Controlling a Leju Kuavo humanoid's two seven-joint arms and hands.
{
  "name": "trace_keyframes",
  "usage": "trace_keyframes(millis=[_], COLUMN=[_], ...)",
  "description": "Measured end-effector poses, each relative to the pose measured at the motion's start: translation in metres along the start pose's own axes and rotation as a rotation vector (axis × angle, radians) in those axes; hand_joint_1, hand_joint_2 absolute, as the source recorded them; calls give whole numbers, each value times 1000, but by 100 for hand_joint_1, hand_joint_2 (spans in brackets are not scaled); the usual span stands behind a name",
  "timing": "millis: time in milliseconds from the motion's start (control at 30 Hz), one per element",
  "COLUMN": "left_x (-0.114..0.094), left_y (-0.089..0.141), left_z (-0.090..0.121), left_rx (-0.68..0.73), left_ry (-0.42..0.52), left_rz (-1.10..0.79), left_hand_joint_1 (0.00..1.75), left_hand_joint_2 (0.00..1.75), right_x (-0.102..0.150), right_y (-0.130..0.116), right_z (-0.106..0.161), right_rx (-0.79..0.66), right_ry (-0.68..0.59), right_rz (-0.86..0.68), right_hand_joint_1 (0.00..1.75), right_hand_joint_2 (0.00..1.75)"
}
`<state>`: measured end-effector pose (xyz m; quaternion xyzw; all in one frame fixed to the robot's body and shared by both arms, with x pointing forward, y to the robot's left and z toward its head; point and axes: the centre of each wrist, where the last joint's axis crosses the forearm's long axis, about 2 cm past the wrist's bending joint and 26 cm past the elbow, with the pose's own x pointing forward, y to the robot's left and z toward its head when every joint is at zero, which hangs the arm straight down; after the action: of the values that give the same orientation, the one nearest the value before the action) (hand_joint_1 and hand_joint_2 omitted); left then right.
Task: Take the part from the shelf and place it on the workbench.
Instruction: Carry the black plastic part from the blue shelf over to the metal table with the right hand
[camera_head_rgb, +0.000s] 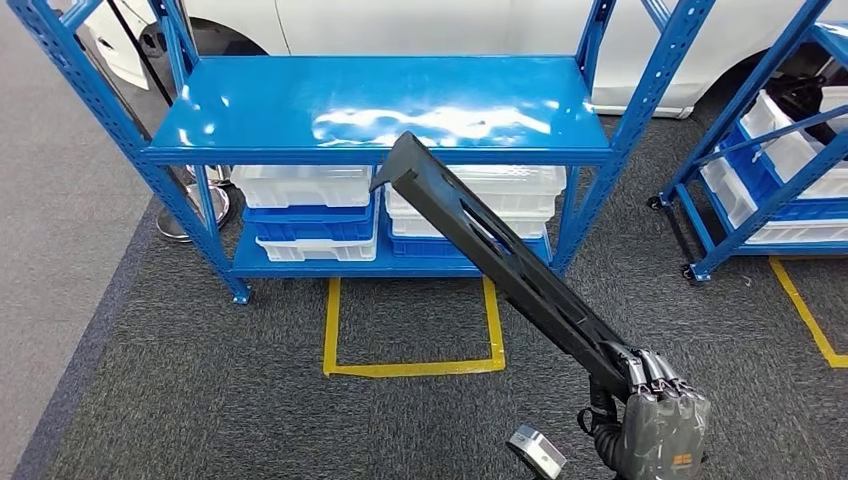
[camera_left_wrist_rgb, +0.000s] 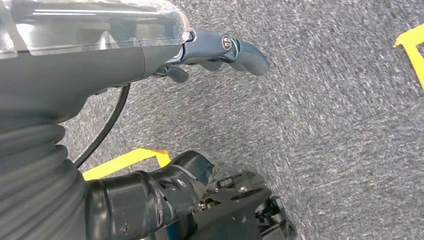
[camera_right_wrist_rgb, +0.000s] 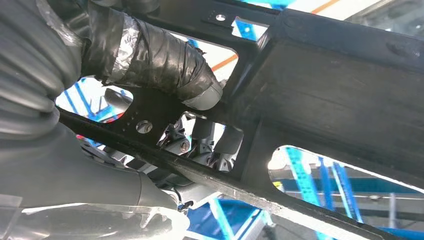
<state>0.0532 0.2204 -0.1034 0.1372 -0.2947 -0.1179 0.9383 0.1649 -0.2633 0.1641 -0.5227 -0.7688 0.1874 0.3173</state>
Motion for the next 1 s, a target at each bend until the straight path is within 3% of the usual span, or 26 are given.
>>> trace_keyframes(millis=[433, 1000], left_x=[-1, -2], left_y=[0, 1], left_z=[0, 1], left_rx=[2, 15], left_ry=[1, 12], left_rz=[5, 23], left_hand_joint_1=[0, 0], left_hand_joint_2=[175, 175], right_x=[1, -15], right_y=[-4, -24], right_z=[0, 13], right_rx=[-26, -186], right_ry=[17, 102], right_rz=[-13, -120], right_hand_joint_1=[175, 175], right_hand_joint_2=[175, 175])
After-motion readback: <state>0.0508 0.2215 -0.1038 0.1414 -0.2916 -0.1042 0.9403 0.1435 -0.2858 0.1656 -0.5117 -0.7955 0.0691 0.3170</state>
